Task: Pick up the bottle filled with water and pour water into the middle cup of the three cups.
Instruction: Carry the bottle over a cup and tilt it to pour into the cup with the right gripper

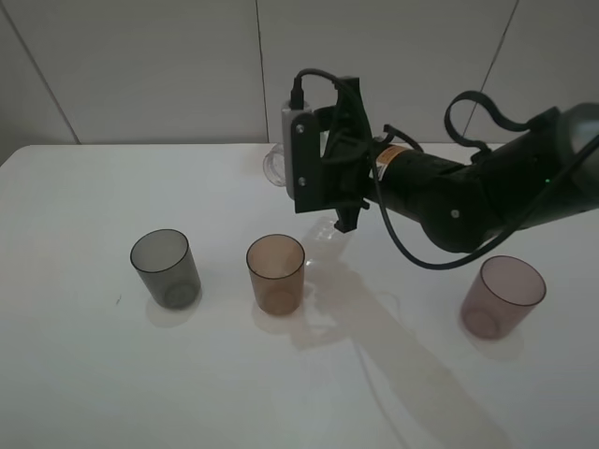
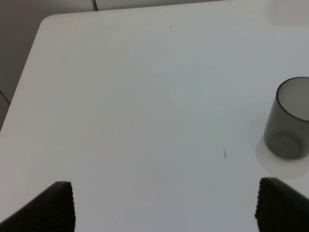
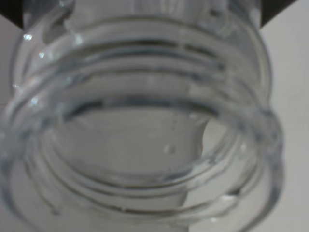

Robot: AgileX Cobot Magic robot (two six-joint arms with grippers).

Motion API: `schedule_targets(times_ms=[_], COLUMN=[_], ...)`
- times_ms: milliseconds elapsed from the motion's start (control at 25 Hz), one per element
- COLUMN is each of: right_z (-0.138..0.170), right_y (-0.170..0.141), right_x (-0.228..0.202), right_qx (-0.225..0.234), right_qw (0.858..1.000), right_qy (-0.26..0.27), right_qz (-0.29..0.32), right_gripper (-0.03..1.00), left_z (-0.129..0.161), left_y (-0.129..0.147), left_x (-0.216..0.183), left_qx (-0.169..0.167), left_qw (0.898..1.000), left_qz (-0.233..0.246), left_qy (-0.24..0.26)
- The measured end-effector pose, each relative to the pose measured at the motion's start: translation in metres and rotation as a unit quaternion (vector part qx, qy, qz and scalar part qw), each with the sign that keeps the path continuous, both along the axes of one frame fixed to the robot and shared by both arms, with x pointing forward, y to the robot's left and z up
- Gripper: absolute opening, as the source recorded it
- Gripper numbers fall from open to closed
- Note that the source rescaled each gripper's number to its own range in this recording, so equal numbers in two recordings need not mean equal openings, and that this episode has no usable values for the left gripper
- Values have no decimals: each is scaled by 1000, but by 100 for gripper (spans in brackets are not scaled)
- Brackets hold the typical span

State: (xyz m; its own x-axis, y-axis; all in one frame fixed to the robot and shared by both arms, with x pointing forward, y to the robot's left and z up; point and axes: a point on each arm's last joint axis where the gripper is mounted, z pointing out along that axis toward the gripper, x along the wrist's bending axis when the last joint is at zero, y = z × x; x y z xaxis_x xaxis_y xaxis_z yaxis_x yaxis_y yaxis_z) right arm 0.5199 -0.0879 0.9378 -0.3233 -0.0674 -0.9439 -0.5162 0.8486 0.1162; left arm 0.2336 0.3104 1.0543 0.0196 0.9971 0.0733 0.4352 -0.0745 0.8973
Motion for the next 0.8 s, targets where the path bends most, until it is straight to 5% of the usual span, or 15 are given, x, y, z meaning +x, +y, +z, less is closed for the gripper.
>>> schedule_targets(times_ms=[800], right_z=[-13], right_y=[-1], right_x=[-24], right_qx=[-1], right_qw=[1000], right_qy=[-13], right_qz=[1], right_gripper=[3], left_z=[0], left_y=[0], left_x=[0], left_qx=[0], left_qw=[1000], left_qz=[0], left_qy=[0])
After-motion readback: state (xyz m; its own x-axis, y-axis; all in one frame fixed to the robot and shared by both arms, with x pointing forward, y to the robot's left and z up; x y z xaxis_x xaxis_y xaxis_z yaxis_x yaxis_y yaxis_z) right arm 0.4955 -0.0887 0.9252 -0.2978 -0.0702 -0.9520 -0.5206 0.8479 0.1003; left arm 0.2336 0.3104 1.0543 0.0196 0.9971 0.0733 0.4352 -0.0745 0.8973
